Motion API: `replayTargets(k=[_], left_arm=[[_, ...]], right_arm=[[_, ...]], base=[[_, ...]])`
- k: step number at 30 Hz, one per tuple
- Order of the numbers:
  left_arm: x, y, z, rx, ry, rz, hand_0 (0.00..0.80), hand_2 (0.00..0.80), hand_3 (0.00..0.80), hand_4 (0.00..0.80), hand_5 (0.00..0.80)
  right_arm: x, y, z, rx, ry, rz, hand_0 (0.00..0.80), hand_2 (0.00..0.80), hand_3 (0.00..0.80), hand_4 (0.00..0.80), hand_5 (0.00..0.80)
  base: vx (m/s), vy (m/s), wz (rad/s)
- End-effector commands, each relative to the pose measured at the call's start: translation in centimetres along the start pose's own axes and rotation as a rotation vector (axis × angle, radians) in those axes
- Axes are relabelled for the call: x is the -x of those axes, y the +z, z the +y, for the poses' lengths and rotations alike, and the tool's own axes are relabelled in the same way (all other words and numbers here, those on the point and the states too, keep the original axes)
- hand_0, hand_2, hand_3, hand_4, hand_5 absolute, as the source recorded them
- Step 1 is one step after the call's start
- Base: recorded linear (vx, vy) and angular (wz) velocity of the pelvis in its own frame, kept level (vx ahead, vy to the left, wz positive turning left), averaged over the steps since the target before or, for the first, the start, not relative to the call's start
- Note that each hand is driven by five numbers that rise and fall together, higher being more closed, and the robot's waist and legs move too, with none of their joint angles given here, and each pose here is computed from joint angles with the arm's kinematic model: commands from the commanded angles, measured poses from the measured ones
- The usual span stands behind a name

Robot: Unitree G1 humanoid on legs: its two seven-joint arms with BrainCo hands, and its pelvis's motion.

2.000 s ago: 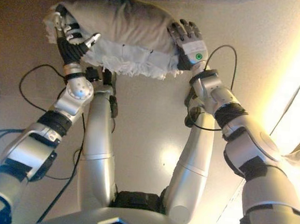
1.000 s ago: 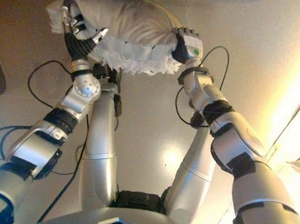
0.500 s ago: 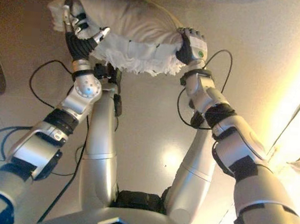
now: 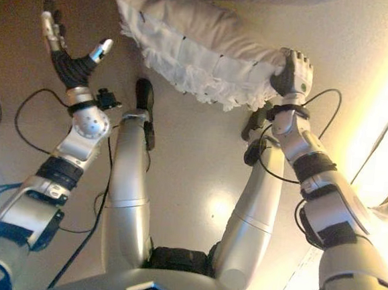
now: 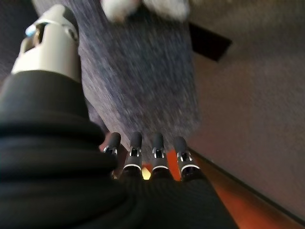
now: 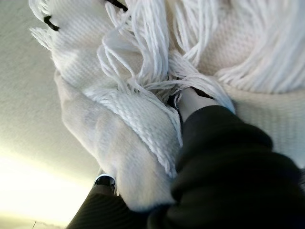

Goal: Pick up the cushion and take it to the sofa

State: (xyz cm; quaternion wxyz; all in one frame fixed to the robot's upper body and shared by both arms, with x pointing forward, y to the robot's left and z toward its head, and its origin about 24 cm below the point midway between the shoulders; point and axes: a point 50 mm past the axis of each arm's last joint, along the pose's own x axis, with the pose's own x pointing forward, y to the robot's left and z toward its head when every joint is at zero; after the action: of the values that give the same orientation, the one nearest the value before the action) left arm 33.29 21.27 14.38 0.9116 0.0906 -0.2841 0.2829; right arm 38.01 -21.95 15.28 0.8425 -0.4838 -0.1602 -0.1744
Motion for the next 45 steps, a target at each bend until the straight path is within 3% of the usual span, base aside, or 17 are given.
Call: replayTargets(k=[1,6,9,13,25,34,45], left_arm=[[0.7,-0.7,1.1,0.023,0.050,0.032,0.000,0.000,0.000,0.000,0.000],[0.9,-1.6,1.6,-0.012,0.037,0.095,0.000,0.000,0.000,0.000,0.000],[0.9,-1.8,0.8,0.008,-0.077,0.116,0.000,0.000,0.000,0.000,0.000],[1.0,-1.7,-1.4,0.138,-0.296,0.201,0.000,0.000,0.000,0.000,0.000],[-2.0,-0.4,-4.8,0.419,-0.557,0.329,0.000,0.000,0.000,0.000,0.000],[-4.1,-0.5,-4.3,0.488,-0.494,0.429,0.000,0.000,0.000,0.000,0.000],[-5.8,0.4,-4.9,0.509,-0.594,0.465,0.000,0.000,0.000,0.000,0.000]], right_arm=[[-1.0,-1.2,-4.5,-0.007,-0.179,-0.005,0.800,0.800,0.800,0.800,0.800],[-0.8,-1.4,-5.2,0.008,-0.179,-0.024,0.800,0.800,0.800,0.800,0.800],[-1.1,-1.1,-5.6,0.007,-0.178,-0.039,0.800,0.800,0.800,0.800,0.800],[-1.6,-0.6,-6.2,0.005,-0.162,-0.060,0.800,0.800,0.800,0.800,0.800],[-2.8,1.8,-5.9,0.045,-0.078,-0.162,0.800,0.800,0.800,0.800,0.800],[-2.9,2.7,-5.7,0.050,-0.053,-0.204,0.800,0.800,0.800,0.800,0.800],[-2.9,3.2,-5.8,0.034,-0.031,-0.228,0.800,0.800,0.800,0.800,0.800]], base=[[0.000,0.000,0.00],[0.004,0.000,-0.01],[0.000,0.000,0.00],[-0.002,0.032,-0.02],[-0.005,0.062,-0.07],[-0.005,0.027,-0.07],[0.000,0.000,0.00]])
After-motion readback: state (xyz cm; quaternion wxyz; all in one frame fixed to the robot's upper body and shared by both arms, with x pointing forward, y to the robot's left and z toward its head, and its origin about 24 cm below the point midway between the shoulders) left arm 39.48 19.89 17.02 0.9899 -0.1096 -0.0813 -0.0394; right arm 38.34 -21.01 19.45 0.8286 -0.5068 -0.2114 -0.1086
